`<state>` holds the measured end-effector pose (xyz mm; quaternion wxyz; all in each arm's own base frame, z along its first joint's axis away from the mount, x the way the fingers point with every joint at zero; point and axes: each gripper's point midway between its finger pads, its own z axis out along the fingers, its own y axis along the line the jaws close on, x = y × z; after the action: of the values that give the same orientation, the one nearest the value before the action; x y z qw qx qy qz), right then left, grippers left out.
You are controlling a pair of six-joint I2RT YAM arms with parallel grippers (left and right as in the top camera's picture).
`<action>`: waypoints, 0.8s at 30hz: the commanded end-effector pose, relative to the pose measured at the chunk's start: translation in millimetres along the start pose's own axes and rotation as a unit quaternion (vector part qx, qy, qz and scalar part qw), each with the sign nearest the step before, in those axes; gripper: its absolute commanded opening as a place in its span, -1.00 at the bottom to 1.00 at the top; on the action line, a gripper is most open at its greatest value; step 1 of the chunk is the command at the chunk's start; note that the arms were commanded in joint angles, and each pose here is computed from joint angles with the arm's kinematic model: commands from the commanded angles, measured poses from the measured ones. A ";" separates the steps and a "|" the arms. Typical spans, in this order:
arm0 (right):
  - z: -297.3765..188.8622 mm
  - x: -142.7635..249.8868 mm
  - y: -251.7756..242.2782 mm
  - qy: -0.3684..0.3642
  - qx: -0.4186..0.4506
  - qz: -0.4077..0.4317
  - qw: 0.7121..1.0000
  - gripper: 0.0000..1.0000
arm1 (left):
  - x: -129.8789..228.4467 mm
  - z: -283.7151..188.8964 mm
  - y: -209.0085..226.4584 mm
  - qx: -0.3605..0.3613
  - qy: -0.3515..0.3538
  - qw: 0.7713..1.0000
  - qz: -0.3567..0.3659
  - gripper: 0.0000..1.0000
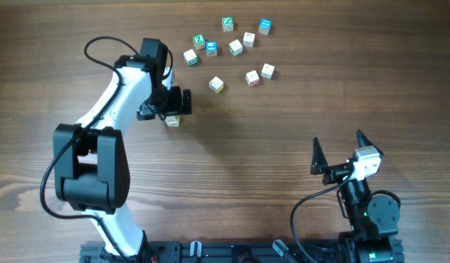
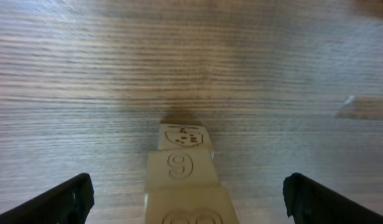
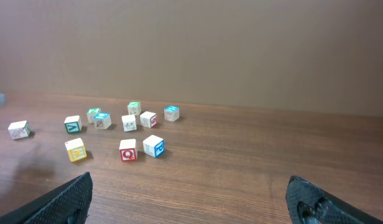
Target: Form a tower
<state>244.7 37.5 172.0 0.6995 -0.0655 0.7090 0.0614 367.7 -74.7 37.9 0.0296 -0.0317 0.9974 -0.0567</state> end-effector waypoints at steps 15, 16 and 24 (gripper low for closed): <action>-0.2 -1.7 1.9 -0.004 -0.006 -0.007 1.000 1.00 | 0.1 16.9 -3.5 -0.044 -0.023 0.998 0.025 0.57; -0.2 -1.7 1.8 -0.004 -0.006 -0.007 1.000 1.00 | 0.9 17.7 -3.2 -0.044 -0.022 0.998 0.025 0.52; -0.2 -1.8 1.8 -0.004 -0.006 -0.007 1.000 0.99 | 3.2 27.8 -1.0 -0.043 -0.027 0.998 0.025 0.41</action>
<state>244.7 37.5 172.0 0.6995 -0.0655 0.7090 0.0614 371.1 -83.3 17.9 0.0632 -0.0069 0.9978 -0.0205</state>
